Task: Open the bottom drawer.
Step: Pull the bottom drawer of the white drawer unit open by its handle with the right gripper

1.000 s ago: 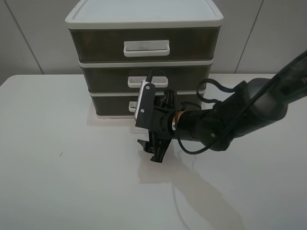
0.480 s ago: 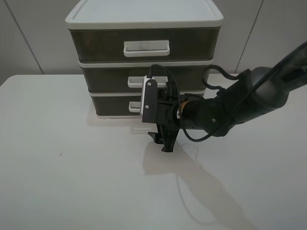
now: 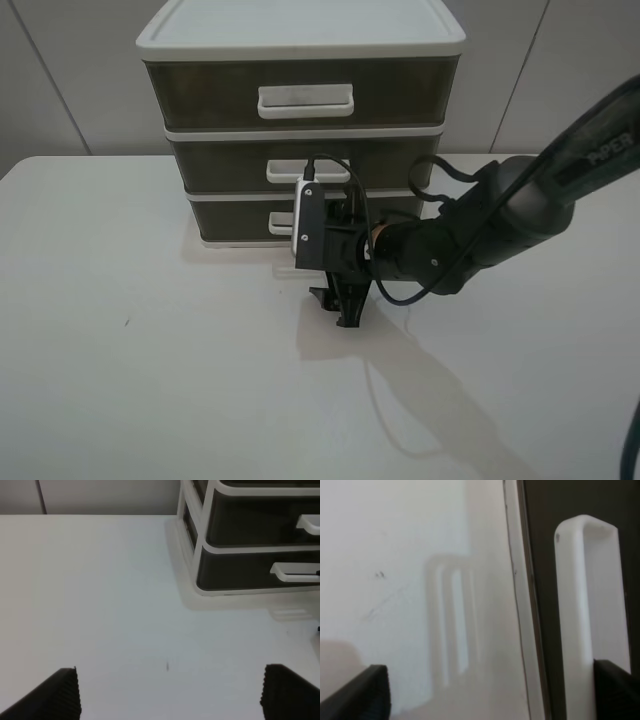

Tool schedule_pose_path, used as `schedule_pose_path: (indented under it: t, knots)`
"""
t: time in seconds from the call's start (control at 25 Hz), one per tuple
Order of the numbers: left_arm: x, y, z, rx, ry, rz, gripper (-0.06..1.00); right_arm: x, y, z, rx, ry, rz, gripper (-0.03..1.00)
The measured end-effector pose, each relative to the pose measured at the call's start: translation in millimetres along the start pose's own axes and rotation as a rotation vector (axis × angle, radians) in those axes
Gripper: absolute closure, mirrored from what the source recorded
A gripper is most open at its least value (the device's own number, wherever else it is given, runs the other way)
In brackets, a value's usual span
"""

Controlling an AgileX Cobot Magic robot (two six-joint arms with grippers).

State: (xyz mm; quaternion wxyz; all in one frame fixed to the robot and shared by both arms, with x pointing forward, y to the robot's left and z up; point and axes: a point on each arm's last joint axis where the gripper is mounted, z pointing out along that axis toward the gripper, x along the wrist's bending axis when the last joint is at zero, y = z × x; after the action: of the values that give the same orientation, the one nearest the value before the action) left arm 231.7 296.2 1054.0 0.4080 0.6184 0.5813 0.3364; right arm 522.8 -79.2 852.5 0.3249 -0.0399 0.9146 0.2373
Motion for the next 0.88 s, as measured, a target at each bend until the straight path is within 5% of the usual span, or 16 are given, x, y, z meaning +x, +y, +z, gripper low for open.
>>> schedule_pose_path:
  t: [0.88]
  knots:
    - [0.0,0.0,0.0,0.0,0.0,0.0,0.2,-1.6,-2.0,-1.1,0.04,0.047,0.004,0.18]
